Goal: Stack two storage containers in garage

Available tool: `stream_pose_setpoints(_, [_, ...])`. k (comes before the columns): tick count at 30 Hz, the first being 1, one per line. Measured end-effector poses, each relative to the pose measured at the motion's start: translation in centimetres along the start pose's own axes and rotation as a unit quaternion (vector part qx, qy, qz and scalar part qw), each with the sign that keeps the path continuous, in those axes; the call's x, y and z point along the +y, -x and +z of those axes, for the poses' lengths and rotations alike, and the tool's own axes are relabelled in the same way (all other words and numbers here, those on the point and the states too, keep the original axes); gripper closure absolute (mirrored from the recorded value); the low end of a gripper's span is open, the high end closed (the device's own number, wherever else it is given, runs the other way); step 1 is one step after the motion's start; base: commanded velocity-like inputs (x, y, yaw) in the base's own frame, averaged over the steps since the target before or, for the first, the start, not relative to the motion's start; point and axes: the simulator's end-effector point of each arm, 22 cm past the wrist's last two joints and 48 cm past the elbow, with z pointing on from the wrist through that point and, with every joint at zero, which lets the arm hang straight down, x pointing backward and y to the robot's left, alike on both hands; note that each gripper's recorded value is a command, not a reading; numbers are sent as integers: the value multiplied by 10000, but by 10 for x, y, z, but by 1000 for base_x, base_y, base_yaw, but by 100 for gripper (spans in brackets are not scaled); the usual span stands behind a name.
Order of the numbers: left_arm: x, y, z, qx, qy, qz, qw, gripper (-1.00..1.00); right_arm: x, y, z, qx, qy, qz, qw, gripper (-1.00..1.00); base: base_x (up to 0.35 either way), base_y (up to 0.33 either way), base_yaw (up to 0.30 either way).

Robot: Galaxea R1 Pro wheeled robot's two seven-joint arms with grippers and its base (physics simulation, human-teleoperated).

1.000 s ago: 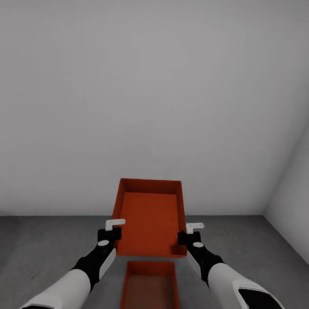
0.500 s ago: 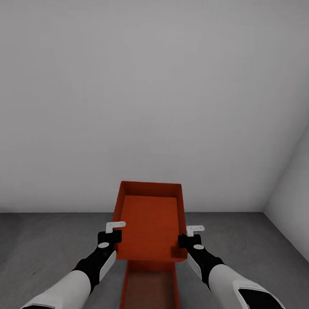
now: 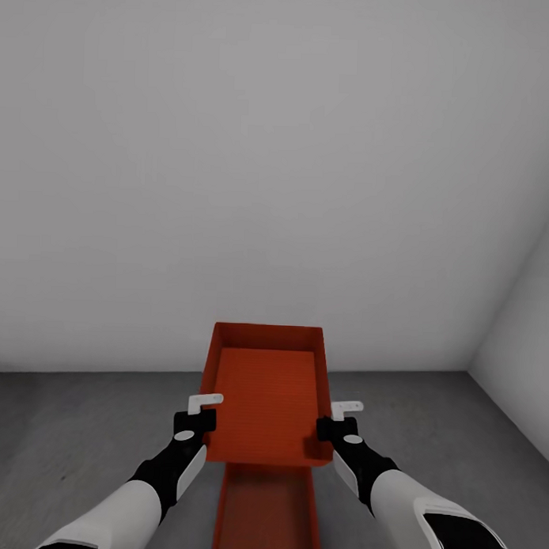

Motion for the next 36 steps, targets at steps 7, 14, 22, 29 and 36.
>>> stream_pose_setpoints(7, [0,-7,3,66,1,16,10000,100,1,-7,3,68,2,7,10000,100,0,0,0])
stream_pose_setpoints(14, [0,-14,5,130,4,28,9999,100,1,-15,5,133,7,9,9999,100,0,0,0])
stream_pose_setpoints(22, [0,-21,8,192,8,38,9998,100,2,-22,8,194,13,10,9998,100,0,0,0])
stream_pose_setpoints(29, [0,-28,10,248,11,46,9997,100,2,-28,11,250,17,11,9997,100,0,0,0])
stream_pose_setpoints(36, [0,-34,12,304,14,56,9995,100,3,-35,13,307,21,11,9995,100,0,0,0])
